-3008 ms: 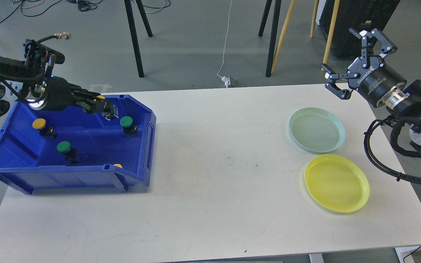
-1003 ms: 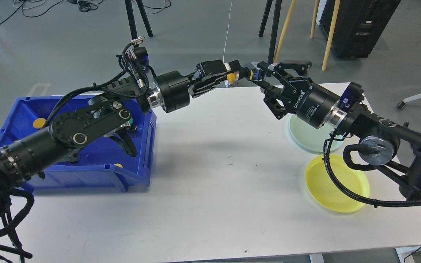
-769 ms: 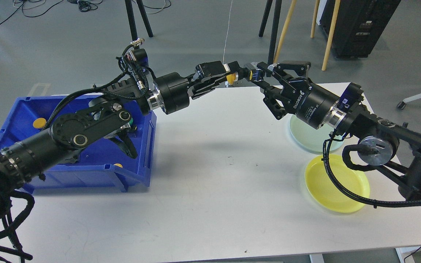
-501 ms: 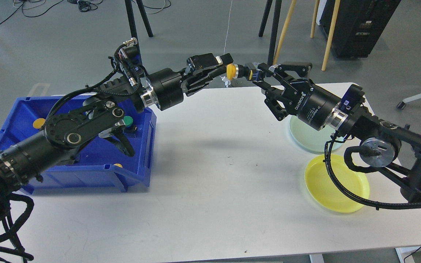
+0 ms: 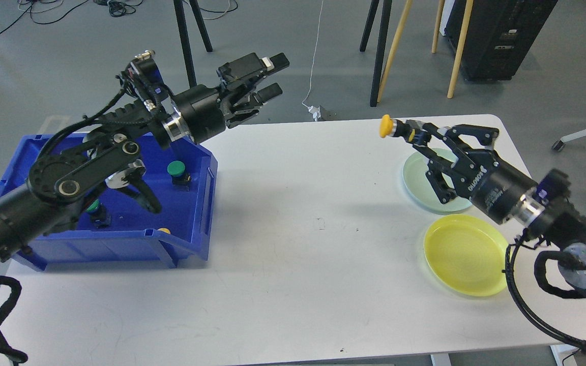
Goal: Pass button and place on color plate
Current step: 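Lower the button onto the yellow plate and open the right gripper, then lower the left gripper into the bin and grasp a green button, then lift the green button and extend the left gripper toward the right gripper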
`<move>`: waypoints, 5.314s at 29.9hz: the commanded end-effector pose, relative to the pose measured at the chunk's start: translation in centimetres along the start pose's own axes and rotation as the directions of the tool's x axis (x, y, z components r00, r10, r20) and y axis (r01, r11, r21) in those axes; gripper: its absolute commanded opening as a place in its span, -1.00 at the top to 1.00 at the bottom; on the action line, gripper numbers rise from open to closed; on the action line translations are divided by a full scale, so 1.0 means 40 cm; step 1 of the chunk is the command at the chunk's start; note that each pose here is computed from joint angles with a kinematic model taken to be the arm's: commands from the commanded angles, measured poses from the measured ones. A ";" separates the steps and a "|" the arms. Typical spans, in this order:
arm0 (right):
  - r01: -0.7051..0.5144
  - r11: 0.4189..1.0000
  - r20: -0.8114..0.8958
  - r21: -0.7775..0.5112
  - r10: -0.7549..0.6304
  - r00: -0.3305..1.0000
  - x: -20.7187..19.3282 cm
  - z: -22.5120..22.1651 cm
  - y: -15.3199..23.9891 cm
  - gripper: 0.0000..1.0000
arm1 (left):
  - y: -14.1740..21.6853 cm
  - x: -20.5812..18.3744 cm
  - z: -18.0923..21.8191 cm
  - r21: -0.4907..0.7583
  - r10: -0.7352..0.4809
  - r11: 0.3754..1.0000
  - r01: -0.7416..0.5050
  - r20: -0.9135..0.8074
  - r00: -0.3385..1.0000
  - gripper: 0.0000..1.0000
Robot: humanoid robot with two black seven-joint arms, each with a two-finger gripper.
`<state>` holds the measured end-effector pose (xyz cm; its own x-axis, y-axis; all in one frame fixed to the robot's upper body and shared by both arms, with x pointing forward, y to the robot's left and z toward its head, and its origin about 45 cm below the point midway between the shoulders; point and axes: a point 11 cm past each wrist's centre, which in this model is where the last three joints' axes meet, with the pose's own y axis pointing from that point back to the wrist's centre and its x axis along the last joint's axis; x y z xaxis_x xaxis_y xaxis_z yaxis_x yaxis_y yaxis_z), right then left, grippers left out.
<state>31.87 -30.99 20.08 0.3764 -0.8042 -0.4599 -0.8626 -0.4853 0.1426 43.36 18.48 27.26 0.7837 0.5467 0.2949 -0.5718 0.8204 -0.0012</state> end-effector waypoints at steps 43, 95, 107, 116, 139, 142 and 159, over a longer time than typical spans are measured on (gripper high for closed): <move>-0.263 0.945 0.372 0.196 0.177 0.911 0.079 -0.153 0.036 -1.00 | 0.616 0.224 -0.294 0.955 -0.758 0.295 -0.044 0.262 0.598 -0.91; -0.290 0.945 0.387 0.148 0.215 0.897 0.096 -0.098 0.068 -1.00 | 0.607 0.175 -0.382 0.959 -0.753 0.284 -0.029 0.241 0.613 0.38; -0.292 0.945 0.388 0.149 0.216 0.896 0.096 -0.098 0.068 -1.00 | 0.561 0.218 -0.287 0.914 -0.703 0.402 -0.049 0.342 0.624 0.87; -0.328 0.934 0.134 0.138 0.311 0.941 0.109 -0.119 0.075 -1.00 | 0.367 0.145 0.025 0.569 -0.427 0.817 0.092 0.489 0.760 0.87; 0.183 0.983 -0.104 0.002 -0.182 0.978 -0.250 -0.016 -0.209 -1.00 | -0.109 -0.160 -0.007 0.046 -0.269 0.963 0.266 0.094 0.958 0.85; 0.196 0.981 -0.086 0.004 -0.194 0.977 -0.268 0.000 -0.226 -1.00 | -0.110 -0.160 -0.008 0.046 -0.269 0.963 0.266 0.093 0.959 0.85; 0.197 0.980 -0.061 0.006 -0.197 0.979 -0.292 0.027 -0.257 -0.67 | -0.108 -0.131 -0.008 0.045 -0.231 0.973 0.228 0.090 0.969 0.85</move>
<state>35.95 -16.29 23.07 0.5585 -0.7132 -0.4236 -0.7737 -0.6320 0.0440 41.73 12.01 25.42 0.8705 0.3227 0.3715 -0.3856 0.9164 0.1074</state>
